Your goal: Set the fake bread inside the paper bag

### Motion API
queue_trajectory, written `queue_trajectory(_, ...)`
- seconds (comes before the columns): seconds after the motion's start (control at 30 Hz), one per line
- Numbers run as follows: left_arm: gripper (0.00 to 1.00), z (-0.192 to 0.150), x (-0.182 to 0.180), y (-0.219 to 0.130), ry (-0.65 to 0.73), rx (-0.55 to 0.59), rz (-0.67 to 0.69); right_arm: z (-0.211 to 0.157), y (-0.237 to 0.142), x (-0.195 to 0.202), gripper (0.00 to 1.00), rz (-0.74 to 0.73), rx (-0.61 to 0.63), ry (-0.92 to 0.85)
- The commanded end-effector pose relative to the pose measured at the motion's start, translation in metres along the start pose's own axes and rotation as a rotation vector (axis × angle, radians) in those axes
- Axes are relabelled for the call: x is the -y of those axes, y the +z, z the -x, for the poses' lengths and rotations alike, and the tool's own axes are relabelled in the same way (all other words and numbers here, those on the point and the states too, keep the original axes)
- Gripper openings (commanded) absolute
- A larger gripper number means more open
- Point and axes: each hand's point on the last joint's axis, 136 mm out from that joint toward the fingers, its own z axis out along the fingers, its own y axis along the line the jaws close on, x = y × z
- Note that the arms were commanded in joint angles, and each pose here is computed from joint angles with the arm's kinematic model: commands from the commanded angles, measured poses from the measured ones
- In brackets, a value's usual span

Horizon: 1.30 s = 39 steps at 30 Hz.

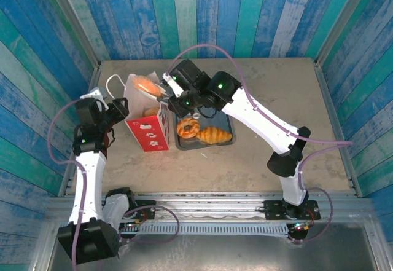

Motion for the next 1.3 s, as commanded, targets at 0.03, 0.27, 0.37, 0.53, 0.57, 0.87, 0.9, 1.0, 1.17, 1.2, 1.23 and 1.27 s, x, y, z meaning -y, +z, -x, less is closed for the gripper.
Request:
queue_trajectory(0.03, 0.58, -0.001, -0.005, -0.003, 0.020, 0.009, 0.021, 0.000, -0.004, 0.009, 0.40, -0.069, -0.005, -0.052)
queue_trajectory(0.27, 0.58, 0.000, -0.005, -0.002, 0.021, 0.010, 0.019, -0.002, -0.005, 0.008, 0.44, -0.062, -0.017, -0.088)
queue_trajectory(0.37, 0.58, -0.001, -0.004, -0.002, 0.021, 0.006, 0.013, -0.001, -0.002, 0.006, 0.48, -0.052, -0.018, -0.088)
queue_trajectory(0.53, 0.59, 0.000, -0.002, -0.004, 0.024, 0.006, 0.007, 0.000, 0.001, 0.005, 0.55, -0.047, -0.017, -0.082)
queue_trajectory(0.57, 0.59, -0.001, -0.002, -0.003, 0.024, 0.005, 0.005, 0.001, 0.001, 0.004, 0.56, -0.046, -0.014, -0.083)
queue_trajectory(0.87, 0.60, -0.001, 0.005, -0.004, 0.026, 0.005, -0.038, 0.014, -0.011, 0.001, 0.56, -0.032, 0.043, -0.073)
queue_trajectory(0.9, 0.60, -0.002, 0.007, -0.004, 0.026, 0.004, -0.045, 0.016, -0.014, 0.001, 0.56, -0.028, 0.053, -0.072)
queue_trajectory(1.0, 0.63, -0.001, 0.012, -0.006, 0.029, 0.007, -0.072, 0.022, -0.021, -0.002, 0.55, -0.012, 0.083, -0.070)
queue_trajectory(1.17, 0.68, 0.001, 0.021, -0.012, 0.037, 0.011, -0.110, 0.034, -0.042, -0.006, 0.55, 0.010, 0.150, -0.063)
queue_trajectory(1.2, 0.69, 0.001, 0.022, -0.013, 0.037, 0.012, -0.115, 0.035, -0.046, -0.006, 0.55, 0.015, 0.163, -0.062)
queue_trajectory(1.23, 0.71, 0.001, 0.023, -0.014, 0.038, 0.011, -0.118, 0.037, -0.051, -0.007, 0.55, 0.021, 0.175, -0.061)
queue_trajectory(1.27, 0.72, 0.001, 0.023, -0.015, 0.040, 0.011, -0.117, 0.038, -0.056, -0.007, 0.55, 0.024, 0.190, -0.059)
